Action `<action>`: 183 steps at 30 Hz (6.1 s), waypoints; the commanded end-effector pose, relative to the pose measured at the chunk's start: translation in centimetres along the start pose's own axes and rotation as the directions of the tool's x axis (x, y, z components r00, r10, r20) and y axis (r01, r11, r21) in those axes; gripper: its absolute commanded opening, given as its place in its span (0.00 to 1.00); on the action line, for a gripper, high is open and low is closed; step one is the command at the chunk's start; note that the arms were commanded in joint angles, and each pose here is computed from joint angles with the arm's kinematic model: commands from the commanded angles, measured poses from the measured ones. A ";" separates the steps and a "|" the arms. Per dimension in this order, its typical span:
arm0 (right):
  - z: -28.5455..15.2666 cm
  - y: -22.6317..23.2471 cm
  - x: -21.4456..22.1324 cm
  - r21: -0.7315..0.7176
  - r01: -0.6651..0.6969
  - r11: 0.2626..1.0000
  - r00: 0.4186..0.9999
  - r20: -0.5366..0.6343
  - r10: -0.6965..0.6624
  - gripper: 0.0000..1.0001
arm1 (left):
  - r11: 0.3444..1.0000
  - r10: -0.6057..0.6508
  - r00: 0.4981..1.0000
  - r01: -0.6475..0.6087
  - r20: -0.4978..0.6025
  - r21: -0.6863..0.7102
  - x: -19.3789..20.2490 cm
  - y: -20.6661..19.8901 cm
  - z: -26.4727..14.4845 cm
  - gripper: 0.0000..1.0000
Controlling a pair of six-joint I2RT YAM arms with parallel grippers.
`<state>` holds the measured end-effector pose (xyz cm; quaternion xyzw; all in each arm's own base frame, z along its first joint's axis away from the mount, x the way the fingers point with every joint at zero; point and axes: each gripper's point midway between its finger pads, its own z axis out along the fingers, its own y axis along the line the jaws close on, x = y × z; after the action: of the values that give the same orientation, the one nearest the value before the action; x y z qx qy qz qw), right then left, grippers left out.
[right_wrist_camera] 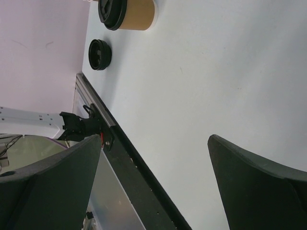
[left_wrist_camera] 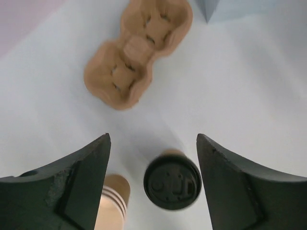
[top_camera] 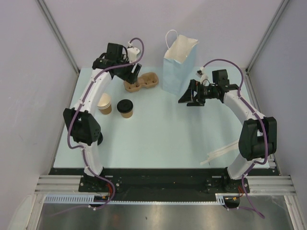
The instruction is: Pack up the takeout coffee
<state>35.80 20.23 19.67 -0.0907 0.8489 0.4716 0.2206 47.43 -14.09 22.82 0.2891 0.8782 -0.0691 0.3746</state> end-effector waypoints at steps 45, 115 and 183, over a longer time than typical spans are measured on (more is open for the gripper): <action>0.0 -2.0 -0.4 0.036 -0.002 0.999 1.000 0.004 0.002 1.00 | 0.996 -0.076 0.997 0.076 0.004 0.041 1.6 2.1 17.6 0.34; 0.6 -0.6 0.0 -0.011 0.020 1.000 1.000 -0.016 -0.020 1.00 | 0.985 0.132 0.991 -0.130 0.015 -0.112 4.5 0.4 12.1 0.00; 0.7 -0.7 0.0 -0.014 0.015 1.000 1.000 -0.017 -0.015 1.00 | 0.998 0.063 0.998 -0.064 -0.019 -0.018 3.7 1.2 12.6 0.00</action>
<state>36.11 20.09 18.00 -0.0902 0.8550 0.4668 0.2072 52.23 -15.69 7.82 0.3221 0.8884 -0.0484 0.3235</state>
